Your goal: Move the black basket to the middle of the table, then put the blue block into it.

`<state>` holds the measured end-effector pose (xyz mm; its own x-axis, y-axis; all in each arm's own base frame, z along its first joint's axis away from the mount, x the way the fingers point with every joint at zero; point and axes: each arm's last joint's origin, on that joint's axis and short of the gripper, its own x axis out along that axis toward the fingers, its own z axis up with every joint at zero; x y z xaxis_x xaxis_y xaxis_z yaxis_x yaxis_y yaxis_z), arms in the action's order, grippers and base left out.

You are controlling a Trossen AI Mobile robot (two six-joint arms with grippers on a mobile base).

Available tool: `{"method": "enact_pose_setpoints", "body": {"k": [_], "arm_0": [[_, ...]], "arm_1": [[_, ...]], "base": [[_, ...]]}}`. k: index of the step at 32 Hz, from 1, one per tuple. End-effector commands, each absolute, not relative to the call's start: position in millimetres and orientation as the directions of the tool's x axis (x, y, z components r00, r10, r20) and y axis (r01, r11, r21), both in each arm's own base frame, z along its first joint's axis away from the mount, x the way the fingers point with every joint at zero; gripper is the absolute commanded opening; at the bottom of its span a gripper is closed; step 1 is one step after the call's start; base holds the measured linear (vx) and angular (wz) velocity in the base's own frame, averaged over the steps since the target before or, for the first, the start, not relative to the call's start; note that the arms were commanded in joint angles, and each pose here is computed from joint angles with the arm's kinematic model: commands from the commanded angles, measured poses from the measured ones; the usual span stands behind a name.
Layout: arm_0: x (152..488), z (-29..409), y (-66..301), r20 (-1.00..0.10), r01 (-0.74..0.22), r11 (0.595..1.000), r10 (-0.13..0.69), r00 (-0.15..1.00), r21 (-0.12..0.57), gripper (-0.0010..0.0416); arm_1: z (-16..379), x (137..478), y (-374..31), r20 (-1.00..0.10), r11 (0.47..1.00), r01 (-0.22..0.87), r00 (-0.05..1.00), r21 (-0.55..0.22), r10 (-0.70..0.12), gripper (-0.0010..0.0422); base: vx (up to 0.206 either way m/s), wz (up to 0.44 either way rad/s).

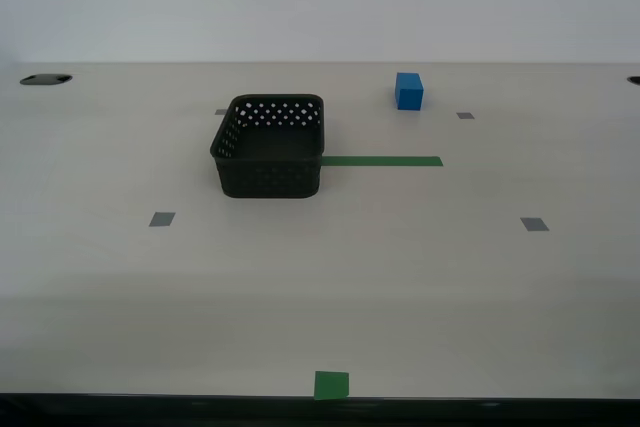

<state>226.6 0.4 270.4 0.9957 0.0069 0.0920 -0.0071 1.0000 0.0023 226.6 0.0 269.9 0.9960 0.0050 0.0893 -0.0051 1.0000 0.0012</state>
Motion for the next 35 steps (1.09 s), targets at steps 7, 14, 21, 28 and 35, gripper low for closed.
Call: {"method": "enact_pose_setpoints", "body": {"k": [7,14,21,28,35], "arm_0": [[226.6,270.9,0.4,0.096,-0.007,1.0,0.007,0.995,0.002,0.0],[226.6,270.9,0.4,0.096,-0.007,1.0,0.007,0.995,0.002,0.0001],[226.6,270.9,0.4,0.096,-0.007,1.0,0.007,0.995,0.002,0.0001],[226.6,270.9,0.4,0.096,-0.007,1.0,0.007,0.995,0.002,0.0],[226.6,270.9,0.4,0.096,-0.007,1.0,0.007,0.995,0.002,0.0]], "arm_1": [[270.6,226.5,0.1,0.094,1.0,-0.007,0.996,0.0,0.006,0.0],[270.6,226.5,0.2,0.094,1.0,-0.007,0.996,0.0,0.007,0.0],[270.6,226.5,0.1,0.094,1.0,-0.007,0.996,0.0,0.006,0.0],[270.6,226.5,0.2,0.094,1.0,-0.007,0.996,0.0,0.007,0.0],[270.6,226.5,0.2,0.094,1.0,-0.007,0.996,0.0,0.007,0.0]], "base": [[0.0,0.0],[0.0,0.0],[0.0,0.0],[0.0,0.0],[0.0,0.0]]}}
